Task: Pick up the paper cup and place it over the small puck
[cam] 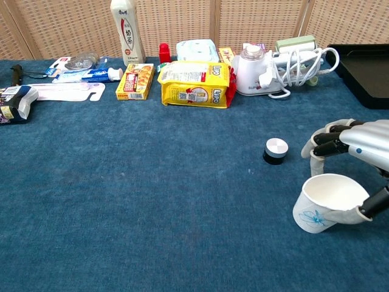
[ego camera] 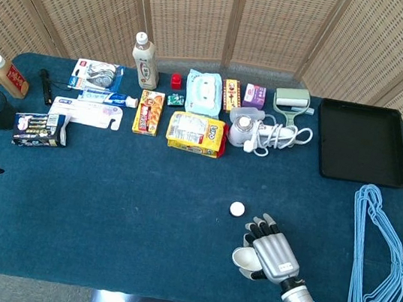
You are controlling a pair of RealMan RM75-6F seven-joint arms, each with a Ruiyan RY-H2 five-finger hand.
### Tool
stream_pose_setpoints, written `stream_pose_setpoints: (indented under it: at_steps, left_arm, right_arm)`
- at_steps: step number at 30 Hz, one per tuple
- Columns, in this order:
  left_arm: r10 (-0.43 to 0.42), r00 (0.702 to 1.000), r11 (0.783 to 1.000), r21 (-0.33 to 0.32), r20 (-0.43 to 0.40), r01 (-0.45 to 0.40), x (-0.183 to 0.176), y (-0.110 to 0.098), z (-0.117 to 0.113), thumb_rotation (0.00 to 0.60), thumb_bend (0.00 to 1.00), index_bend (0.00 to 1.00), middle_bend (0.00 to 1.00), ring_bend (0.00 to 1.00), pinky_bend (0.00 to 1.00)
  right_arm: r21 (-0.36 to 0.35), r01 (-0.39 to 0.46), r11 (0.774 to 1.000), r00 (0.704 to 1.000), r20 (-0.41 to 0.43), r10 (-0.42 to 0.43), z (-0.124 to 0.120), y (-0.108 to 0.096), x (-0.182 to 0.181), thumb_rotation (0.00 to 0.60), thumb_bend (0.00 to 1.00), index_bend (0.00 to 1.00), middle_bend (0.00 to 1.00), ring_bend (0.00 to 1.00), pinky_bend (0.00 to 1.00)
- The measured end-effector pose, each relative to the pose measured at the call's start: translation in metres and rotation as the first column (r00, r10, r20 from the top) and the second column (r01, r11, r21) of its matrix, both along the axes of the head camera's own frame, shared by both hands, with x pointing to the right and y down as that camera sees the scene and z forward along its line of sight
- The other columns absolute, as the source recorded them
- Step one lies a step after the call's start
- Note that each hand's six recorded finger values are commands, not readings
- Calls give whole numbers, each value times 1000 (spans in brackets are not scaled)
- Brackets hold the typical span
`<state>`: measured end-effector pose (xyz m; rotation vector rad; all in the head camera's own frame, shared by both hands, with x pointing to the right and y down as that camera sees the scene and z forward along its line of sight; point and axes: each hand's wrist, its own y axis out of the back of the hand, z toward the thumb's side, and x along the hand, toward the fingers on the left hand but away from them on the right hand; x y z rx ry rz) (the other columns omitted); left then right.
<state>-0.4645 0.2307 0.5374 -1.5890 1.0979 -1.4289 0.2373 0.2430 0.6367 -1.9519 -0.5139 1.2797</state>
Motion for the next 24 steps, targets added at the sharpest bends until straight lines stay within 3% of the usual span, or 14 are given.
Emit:
stream_pose_setpoints:
  at_steps: [7,13,16,24]
  left_arm:
    - [-6,1000,1000,1,2,6,-3,1,0,600,179,281,280,157,177]
    - [-9,1000,1000,-4,0,9,-4,2,1,600,179,281,280,156,177]
    - [-9,1000,1000,-3,-2,9,-4,2,1,600,179,281,280,156,177]
    - [-13,1000,1000,4,1,13,-7,3,-2,600,179,282,280,157,177]
  right_arm:
    - [-36,-61,998,995,71,63,-3,-4,-5,435,244,478,266,164,54]
    - [-83,-160,984,968,181,172,-7,-15,-10,433,244,482,272,166,55]
    - [-133,-214,968,940,243,241,-6,-18,-14,435,244,482,272,165,56]
    - [-304,-320,898,823,380,422,5,-24,-38,432,243,482,272,160,53]
